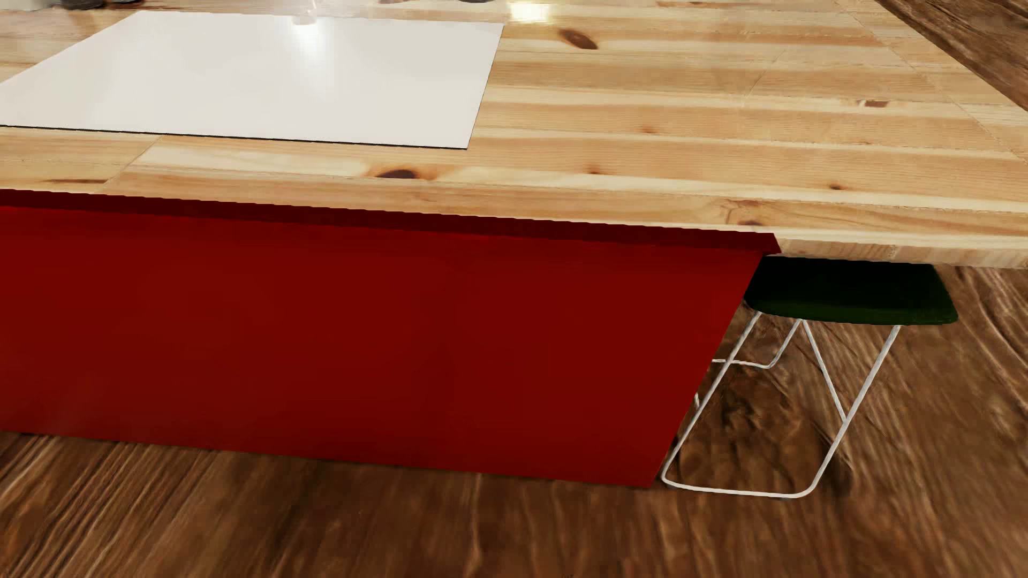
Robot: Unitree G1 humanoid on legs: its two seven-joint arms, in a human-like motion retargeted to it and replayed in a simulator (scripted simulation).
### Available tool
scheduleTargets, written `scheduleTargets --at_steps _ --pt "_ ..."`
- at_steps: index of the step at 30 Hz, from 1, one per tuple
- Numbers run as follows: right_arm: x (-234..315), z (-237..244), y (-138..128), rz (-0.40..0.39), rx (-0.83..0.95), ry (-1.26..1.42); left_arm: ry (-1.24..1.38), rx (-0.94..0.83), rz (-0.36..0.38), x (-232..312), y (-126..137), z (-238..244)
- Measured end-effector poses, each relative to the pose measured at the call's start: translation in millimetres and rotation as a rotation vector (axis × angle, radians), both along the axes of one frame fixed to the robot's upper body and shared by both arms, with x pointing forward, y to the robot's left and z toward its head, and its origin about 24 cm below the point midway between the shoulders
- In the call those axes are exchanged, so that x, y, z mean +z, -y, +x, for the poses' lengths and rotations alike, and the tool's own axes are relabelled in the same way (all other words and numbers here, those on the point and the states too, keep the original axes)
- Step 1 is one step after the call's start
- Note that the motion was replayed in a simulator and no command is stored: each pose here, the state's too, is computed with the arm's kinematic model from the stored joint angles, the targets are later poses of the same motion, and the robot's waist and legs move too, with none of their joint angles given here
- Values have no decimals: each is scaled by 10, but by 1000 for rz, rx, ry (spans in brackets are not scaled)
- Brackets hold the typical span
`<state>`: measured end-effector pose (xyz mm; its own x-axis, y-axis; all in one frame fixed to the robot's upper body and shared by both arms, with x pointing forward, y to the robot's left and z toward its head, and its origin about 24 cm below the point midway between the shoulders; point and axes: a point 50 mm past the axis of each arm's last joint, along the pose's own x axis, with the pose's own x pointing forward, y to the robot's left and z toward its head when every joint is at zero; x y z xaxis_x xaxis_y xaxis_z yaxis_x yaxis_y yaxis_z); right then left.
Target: Reach out
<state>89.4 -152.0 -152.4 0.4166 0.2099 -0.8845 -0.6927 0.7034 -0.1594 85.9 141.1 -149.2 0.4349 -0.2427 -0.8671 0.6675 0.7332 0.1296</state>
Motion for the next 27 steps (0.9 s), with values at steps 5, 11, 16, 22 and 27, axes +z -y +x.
scheduleTargets --at_steps 5,11,16,22,27 --pt "21 104 -94 13 47 25 -42 -18 37 -50 -79 -105" --pt "594 1617 92 -181 166 345 -29 -197 93 -61 -70 18" --pt "3159 3308 172 -167 -47 1060 58 -163 152 63 -354 329" --pt "4779 3314 409 -344 -74 1410 62 -140 244 116 -695 396" --pt "4549 3382 284 -403 -15 1338 12 -168 282 55 -748 296"
